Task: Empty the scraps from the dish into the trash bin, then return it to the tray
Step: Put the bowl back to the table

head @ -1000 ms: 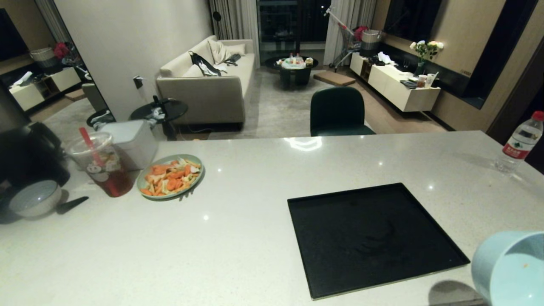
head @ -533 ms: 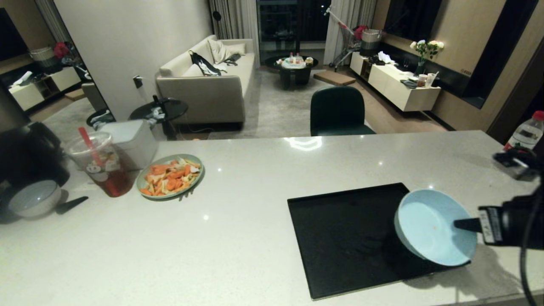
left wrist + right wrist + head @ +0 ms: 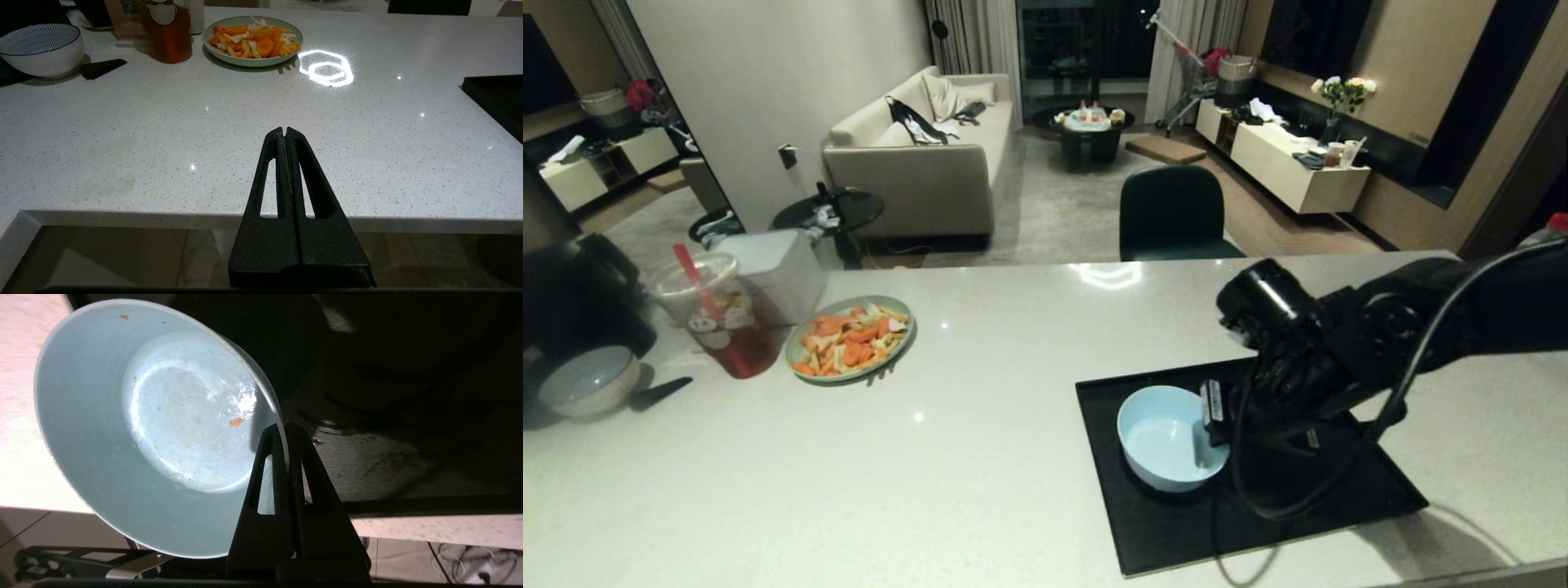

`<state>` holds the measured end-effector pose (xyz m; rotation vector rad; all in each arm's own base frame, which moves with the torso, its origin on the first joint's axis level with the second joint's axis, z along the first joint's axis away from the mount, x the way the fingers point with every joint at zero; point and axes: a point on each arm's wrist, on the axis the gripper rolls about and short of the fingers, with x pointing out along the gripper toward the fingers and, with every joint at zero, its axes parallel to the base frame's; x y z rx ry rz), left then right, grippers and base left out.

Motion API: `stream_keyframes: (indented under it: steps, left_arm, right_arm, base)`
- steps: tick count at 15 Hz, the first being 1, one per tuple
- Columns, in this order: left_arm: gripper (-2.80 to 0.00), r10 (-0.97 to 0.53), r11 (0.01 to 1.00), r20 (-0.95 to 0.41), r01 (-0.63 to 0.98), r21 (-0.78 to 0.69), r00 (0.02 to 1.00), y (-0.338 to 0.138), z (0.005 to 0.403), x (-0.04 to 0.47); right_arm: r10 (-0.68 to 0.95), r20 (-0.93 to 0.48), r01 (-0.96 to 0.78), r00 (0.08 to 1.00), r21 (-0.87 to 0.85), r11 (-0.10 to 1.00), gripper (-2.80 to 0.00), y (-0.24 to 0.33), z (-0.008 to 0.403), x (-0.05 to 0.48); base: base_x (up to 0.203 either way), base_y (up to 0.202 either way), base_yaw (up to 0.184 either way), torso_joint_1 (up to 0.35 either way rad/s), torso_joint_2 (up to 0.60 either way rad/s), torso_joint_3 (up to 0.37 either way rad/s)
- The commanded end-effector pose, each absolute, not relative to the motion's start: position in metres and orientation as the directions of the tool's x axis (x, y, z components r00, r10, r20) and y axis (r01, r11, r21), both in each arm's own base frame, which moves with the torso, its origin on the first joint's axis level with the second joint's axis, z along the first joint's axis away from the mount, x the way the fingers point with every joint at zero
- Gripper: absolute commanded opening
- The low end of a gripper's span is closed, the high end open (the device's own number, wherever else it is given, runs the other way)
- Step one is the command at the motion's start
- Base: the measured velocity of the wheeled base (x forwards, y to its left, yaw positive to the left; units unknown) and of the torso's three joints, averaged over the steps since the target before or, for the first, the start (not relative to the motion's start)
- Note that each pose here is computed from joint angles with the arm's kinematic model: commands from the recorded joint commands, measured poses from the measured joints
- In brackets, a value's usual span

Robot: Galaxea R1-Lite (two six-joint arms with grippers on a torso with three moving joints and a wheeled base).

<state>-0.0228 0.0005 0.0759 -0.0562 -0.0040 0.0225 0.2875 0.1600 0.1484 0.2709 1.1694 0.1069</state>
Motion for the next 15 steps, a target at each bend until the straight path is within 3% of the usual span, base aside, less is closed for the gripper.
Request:
stream_keyframes:
  steps: [1, 4, 11, 12, 15]
  left_arm:
    - [-2.8, 0.023, 0.998, 0.003, -0.022, -0.057, 1.0, 0.001, 0.076, -0.023]
    - [-2.8, 0.023, 0.998, 0.003, -0.023, -0.057, 1.0, 0.001, 0.076, -0.023]
    - [-2.8, 0.023, 0.998, 0.003, -0.023, -0.057, 1.0, 0.001, 0.076, -0.023]
    - [-2.8, 0.023, 0.998, 0.003, -0.023, -0.057, 1.0, 0.001, 0.076, -0.023]
    - [-2.8, 0.023, 0.998, 0.003, -0.023, -0.057, 1.0, 0.001, 0.076, -0.023]
  right_arm:
    - [0.169, -0.929, 0.08, 0.33, 0.205, 0.975, -2.8, 0.17, 0.12, 0.294]
    - [0.051, -0.923, 0.13, 0.382, 0.109, 0.986, -2.8, 0.166, 0.113, 0.301]
    - [0.043, -0.915, 0.144, 0.4, 0.11, 0.983, -2.8, 0.16, 0.117, 0.3]
    - [0.046, -0.914, 0.145, 0.402, 0.114, 0.983, 0.0, 0.16, 0.118, 0.3]
    - [0.058, -0.902, 0.138, 0.429, 0.129, 0.982, 0.0, 0.159, 0.127, 0.299]
  base:
    - [0.0, 0.0, 0.0, 0.0, 0.0, 0.0]
    - [0.0, 0.0, 0.0, 0.0, 0.0, 0.0]
    - [0.0, 0.0, 0.0, 0.0, 0.0, 0.0]
    - [0.0, 0.0, 0.0, 0.0, 0.0, 0.0]
    - [0.0, 0.0, 0.0, 0.0, 0.0, 0.0]
